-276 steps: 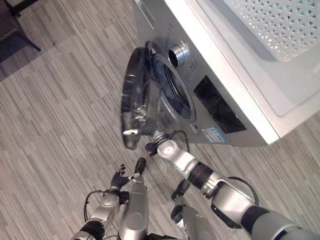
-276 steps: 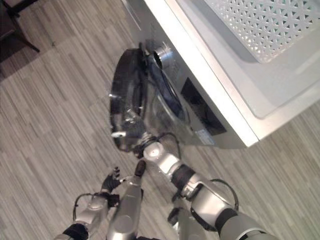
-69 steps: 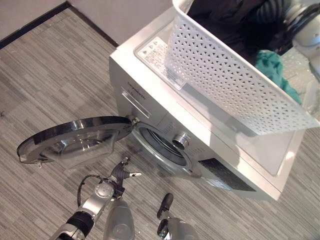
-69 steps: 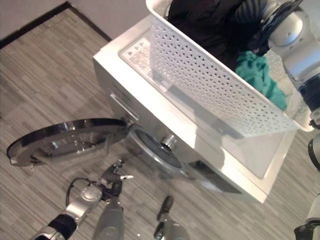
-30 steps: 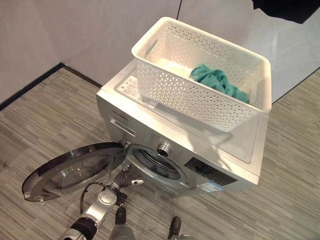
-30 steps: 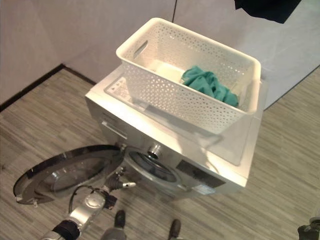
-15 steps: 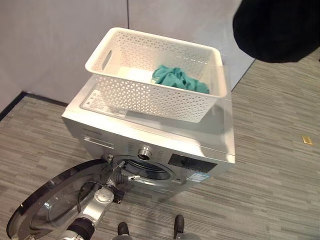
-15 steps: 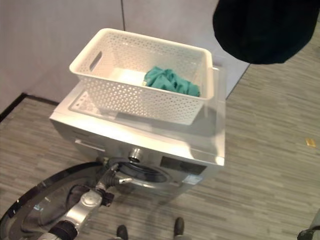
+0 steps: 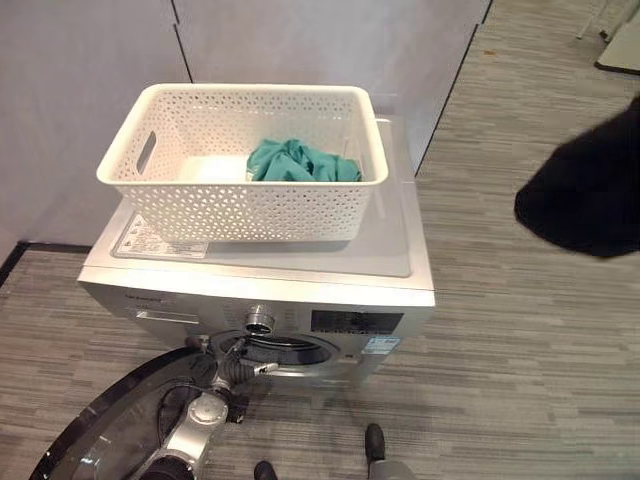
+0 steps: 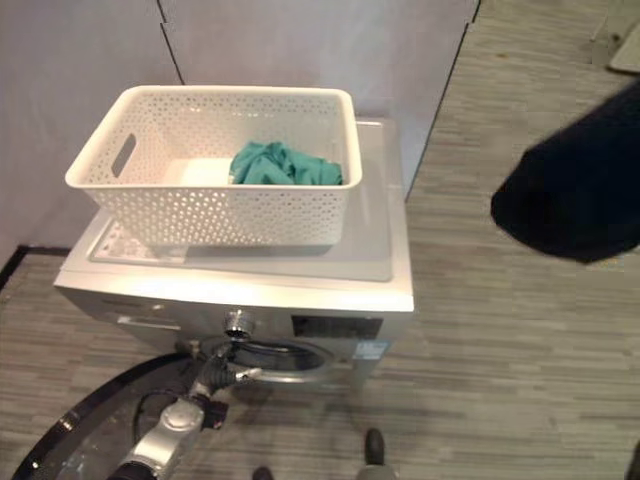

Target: Grab the laundry basket,head to the washer,open it,put in the laundry and shut it.

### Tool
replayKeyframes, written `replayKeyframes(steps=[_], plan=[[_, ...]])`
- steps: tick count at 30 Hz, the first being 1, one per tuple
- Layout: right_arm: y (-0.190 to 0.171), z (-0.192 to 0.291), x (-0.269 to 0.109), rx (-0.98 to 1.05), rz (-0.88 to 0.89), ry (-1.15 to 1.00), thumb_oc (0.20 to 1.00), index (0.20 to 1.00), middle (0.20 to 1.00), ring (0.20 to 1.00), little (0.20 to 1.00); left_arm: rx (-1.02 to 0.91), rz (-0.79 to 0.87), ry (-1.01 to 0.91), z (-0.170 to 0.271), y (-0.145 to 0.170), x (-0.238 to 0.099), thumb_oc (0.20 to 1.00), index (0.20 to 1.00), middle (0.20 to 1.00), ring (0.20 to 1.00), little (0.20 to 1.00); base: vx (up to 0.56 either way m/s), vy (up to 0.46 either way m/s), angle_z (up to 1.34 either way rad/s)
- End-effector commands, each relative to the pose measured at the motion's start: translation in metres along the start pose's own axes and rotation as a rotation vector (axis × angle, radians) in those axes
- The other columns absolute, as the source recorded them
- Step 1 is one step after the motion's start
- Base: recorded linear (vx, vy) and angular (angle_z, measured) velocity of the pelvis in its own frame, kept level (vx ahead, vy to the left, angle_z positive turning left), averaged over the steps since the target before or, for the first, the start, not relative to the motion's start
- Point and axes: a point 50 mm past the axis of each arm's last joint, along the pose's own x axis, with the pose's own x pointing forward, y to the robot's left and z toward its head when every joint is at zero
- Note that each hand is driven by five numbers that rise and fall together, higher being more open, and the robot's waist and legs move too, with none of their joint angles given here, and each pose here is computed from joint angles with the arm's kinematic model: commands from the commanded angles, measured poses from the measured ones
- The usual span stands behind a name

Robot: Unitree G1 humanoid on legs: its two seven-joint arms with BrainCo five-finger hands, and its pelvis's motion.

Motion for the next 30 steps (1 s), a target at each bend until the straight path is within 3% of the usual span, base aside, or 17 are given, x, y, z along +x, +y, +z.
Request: replayKeyframes(steps=[1, 5, 8, 16, 21, 30], plan=[[-0.005, 0.018, 0.001, 0.049, 0.007, -0.097, 0.200, 0.200, 0.200, 0.200, 0.200, 0.005, 0.025, -0.109, 0.028, 0.001, 0.010, 1.000, 1.000, 1.000, 1.000, 1.000, 0.01, -0.069, -0.09], [0.017, 0.004, -0.035, 0.147, 0.128, -0.007, 0.200, 0.200, 0.200, 0.200, 0.200, -0.003, 0.016, -0.116, 0.030, -0.002, 0.010, 1.000, 1.000, 1.000, 1.000, 1.000, 0.00, -0.048, -0.08], [0.046, -0.003, -0.085, 0.300, 0.317, 0.104, 0.200, 0.200, 0.200, 0.200, 0.200, -0.015, -0.001, -0.123, 0.031, -0.005, 0.009, 1.000, 1.000, 1.000, 1.000, 1.000, 0.01, -0.056, -0.04], [0.084, -0.008, -0.148, 0.415, 0.593, 0.252, 0.200, 0.200, 0.200, 0.200, 0.200, -0.003, -0.060, -0.111, 0.023, -0.017, 0.003, 1.000, 1.000, 1.000, 1.000, 1.000, 0.00, -0.022, 0.00], [0.110, -0.008, -0.206, 0.490, 0.848, 0.392, 0.200, 0.200, 0.200, 0.200, 0.200, 0.039, -0.130, -0.131, 0.028, -0.034, 0.004, 1.000, 1.000, 1.000, 1.000, 1.000, -0.03, -0.054, -0.02], [0.132, 0.000, -0.252, 0.572, 1.056, 0.489, 0.200, 0.200, 0.200, 0.200, 0.200, 0.099, -0.251, -0.262, 0.059, -0.049, 0.003, 1.000, 1.000, 1.000, 1.000, 1.000, -0.06, -0.149, 0.13]])
